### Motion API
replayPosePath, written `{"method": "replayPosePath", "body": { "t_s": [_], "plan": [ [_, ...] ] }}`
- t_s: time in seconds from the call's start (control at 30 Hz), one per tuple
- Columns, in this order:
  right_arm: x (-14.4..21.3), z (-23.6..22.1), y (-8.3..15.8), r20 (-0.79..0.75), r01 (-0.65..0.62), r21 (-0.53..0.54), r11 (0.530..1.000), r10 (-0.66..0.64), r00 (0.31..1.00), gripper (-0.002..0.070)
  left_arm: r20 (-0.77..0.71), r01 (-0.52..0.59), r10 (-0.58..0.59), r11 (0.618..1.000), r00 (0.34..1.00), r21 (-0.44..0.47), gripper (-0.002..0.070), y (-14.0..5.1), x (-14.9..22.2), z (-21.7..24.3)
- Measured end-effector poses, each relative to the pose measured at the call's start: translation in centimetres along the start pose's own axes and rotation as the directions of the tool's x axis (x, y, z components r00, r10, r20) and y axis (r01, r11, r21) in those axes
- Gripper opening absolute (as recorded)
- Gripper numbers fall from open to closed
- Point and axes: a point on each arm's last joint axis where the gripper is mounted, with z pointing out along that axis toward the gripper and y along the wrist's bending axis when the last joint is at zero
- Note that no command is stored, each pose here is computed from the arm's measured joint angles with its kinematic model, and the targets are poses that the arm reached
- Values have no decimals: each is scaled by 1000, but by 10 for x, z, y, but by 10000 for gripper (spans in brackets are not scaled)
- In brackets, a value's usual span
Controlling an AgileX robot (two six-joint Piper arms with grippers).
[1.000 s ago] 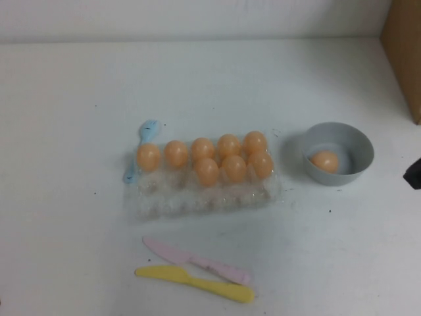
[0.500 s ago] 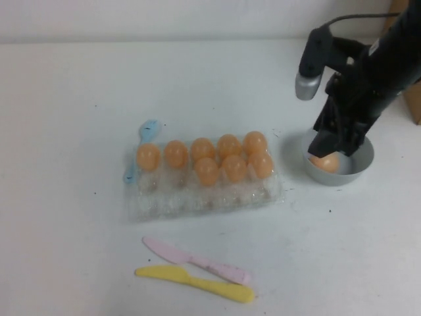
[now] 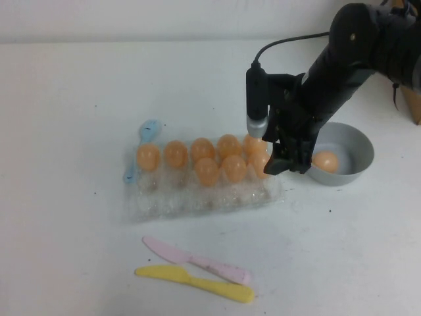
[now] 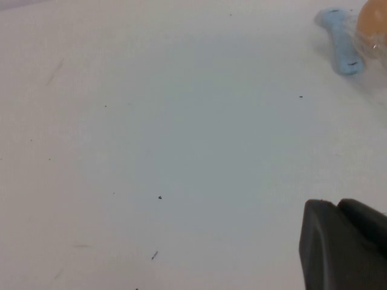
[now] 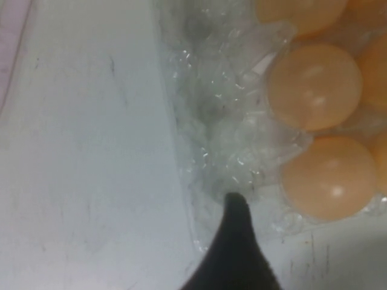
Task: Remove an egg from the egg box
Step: Pick up the egg from the plastic box
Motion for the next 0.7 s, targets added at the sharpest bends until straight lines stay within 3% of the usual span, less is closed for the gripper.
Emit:
{"method": "replayPosePath", "body": {
  "t_s": [0.4,0.7],
  "plan": [
    [-8,-8,-8,27,16,39,999,-17,999,476,0,-2,2,1000,1000,-1,-4,0,0,0],
    [-2,4,-10,-59,54,33,998,-52,997,452,0,-3,3,1000,1000,-1,-5,0,0,0]
  ]
}}
